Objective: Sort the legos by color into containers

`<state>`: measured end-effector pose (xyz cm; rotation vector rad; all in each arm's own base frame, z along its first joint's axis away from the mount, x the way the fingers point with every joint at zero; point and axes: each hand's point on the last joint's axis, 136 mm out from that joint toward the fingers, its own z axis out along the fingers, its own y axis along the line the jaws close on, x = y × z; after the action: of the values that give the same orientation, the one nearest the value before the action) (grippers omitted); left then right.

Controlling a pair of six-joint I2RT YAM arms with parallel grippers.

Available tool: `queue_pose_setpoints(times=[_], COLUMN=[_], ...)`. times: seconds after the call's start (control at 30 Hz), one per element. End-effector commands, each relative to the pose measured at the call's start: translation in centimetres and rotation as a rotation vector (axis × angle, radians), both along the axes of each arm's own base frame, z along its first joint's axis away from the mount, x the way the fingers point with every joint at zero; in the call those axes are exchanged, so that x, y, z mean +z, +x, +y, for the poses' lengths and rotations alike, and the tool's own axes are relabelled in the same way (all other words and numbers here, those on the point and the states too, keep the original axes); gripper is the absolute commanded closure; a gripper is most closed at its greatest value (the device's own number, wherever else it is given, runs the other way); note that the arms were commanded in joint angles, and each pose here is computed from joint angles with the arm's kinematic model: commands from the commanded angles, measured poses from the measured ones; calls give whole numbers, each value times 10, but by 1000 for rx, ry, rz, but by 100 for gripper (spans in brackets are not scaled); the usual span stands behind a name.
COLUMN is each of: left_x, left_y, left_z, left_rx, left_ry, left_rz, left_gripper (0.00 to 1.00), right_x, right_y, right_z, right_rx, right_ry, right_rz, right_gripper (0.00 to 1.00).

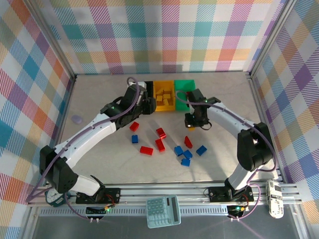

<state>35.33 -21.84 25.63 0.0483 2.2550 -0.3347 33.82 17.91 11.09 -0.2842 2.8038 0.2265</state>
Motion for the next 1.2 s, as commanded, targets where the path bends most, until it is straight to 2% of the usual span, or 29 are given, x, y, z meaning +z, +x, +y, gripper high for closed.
queue_pose_setpoints(times=[0.0, 0.23, 0.5, 0.67, 0.73, 0.87, 1.17], left_x=[-2, -9, -18, -20, -21, -23, -36], left_y=[-16, -31, -36, -42, -43, -45, -46], left_z=[16, 27, 27, 29, 30, 32, 28], left_rx=[24, 44, 33, 30, 30, 33, 26], left_ry=[27, 25, 53, 54, 53, 57, 72], left_rz=[11, 43, 104, 126, 130, 132, 173], left_gripper=[36, 35, 36, 36, 36, 36, 35], right_x=[26, 62, 54, 37, 38, 49, 90], right_y=[24, 97, 173, 202, 207, 204, 164], right_z=[23, 80, 118, 134, 136, 133, 111], right_rx=[63, 127, 112, 102, 106, 117, 141], right_ry=[69, 215, 251, 252, 249, 237, 233], right_rz=[-51, -200, -268, -250, -254, -278, -311], right_gripper=[78, 80, 80, 54, 46, 38, 31])
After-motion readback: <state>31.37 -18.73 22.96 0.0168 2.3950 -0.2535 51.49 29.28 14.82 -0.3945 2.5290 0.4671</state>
